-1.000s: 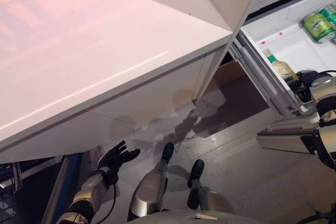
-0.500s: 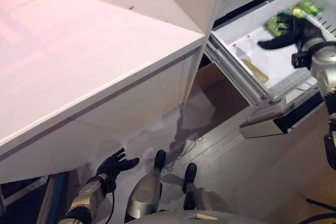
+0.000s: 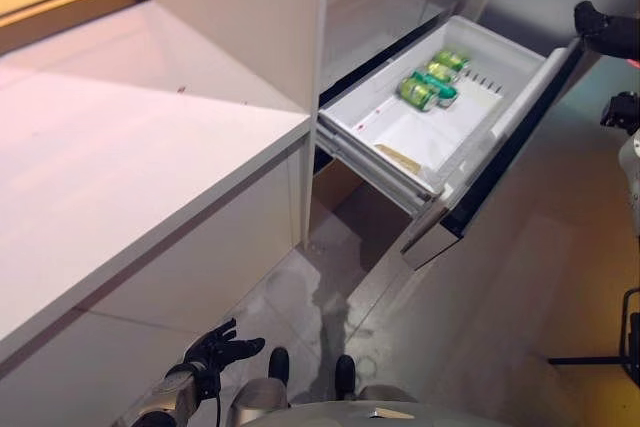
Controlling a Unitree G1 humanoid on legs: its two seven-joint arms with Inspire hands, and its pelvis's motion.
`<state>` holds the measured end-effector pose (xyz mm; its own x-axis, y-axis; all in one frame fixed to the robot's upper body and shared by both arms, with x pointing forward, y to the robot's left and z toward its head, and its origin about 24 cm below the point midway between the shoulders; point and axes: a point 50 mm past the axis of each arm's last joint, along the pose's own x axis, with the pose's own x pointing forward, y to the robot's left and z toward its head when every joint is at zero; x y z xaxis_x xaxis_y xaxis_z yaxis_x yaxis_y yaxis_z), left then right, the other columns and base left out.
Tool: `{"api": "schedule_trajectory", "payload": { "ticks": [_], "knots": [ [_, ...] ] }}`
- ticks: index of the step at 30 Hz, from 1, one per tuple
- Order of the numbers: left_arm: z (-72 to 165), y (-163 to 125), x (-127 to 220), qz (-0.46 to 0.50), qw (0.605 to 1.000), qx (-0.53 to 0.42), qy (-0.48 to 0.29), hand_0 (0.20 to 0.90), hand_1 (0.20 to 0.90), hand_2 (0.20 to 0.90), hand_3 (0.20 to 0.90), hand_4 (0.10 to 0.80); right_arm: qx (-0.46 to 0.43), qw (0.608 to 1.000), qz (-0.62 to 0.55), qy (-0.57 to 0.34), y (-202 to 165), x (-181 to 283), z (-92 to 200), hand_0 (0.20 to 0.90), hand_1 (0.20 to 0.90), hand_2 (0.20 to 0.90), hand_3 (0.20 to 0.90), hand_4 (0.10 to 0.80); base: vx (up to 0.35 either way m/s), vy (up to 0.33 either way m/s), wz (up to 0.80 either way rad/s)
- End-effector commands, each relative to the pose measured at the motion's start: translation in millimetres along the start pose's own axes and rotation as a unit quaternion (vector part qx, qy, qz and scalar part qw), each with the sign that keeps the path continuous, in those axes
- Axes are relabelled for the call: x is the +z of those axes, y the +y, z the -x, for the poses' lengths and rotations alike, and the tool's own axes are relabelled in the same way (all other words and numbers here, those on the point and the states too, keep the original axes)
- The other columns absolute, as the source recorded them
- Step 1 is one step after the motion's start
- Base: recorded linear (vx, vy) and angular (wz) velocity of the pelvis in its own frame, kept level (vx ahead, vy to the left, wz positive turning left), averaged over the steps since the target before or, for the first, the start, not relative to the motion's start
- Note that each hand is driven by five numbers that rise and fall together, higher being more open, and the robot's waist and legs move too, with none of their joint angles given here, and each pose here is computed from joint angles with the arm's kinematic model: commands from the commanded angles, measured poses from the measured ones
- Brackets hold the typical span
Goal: Put drinks into fridge and close the fridge
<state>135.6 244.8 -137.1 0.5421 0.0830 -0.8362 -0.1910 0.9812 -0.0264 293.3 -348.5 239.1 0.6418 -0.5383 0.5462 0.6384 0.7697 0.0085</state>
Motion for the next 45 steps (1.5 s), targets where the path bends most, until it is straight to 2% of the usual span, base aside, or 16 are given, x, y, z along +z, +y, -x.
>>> {"api": "schedule_trajectory", "payload": {
  "ticks": [1,8,11,19,25,33,40,45],
  "knots": [
    [3.8,7.0,-13.7,-0.062,0.998,0.010,0.016,0.900,0.900,0.900,0.900,0.800,-0.070,0.994,-0.070,-0.048,-14.7,11.2,-1.5,0.900,0.900,0.900,0.900,0.800,0.078,-0.009,-0.02],
    [-2.2,-10.9,7.9,-0.076,0.997,-0.002,-0.020,0.900,0.900,0.900,0.900,0.800,-0.108,0.983,-0.151,-0.002,-0.5,-8.0,-0.4,0.900,0.900,0.900,0.900,0.800,-0.150,0.027,0.04],
    [-6.0,-18.5,31.9,-0.061,0.997,0.002,-0.054,0.900,0.900,0.900,0.900,0.800,-0.093,0.979,-0.179,0.004,21.6,-2.3,-6.4,0.900,0.900,0.900,0.900,0.800,-0.374,0.042,0.14],
    [-7.4,-28.7,36.9,-0.017,0.997,0.003,-0.077,0.900,0.900,0.900,0.900,0.800,-0.041,0.974,-0.220,0.032,54.3,-6.0,-10.1,0.900,0.900,0.900,0.900,0.800,-0.126,0.077,0.05],
    [-7.5,-30.9,45.6,0.000,0.995,-0.009,-0.099,0.900,0.900,0.900,0.900,0.800,0.030,0.968,-0.245,0.034,84.4,4.4,-13.8,0.900,0.900,0.900,0.900,0.800,-0.043,0.031,0.06],
    [-5.1,-31.1,44.5,-0.004,0.994,-0.023,-0.108,0.900,0.900,0.900,0.900,0.800,0.164,0.964,-0.193,-0.078,122.4,51.2,-13.2,0.900,0.900,0.900,0.900,0.800,0.015,0.009,0.17],
    [-2.0,-19.1,41.3,-0.035,0.994,-0.028,-0.099,0.900,0.900,0.900,0.900,0.800,0.310,0.919,-0.227,-0.090,147.4,82.6,-17.6,0.900,0.900,0.900,0.900,0.800,0.065,-0.043,0.18],
    [0.5,-8.8,33.9,-0.078,0.993,-0.029,-0.084,0.900,0.900,0.900,0.900,0.800,0.302,0.925,-0.218,-0.076,142.1,87.9,-33.7,0.900,0.900,0.900,0.900,0.800,0.124,-0.075,0.25]
  ]
}}
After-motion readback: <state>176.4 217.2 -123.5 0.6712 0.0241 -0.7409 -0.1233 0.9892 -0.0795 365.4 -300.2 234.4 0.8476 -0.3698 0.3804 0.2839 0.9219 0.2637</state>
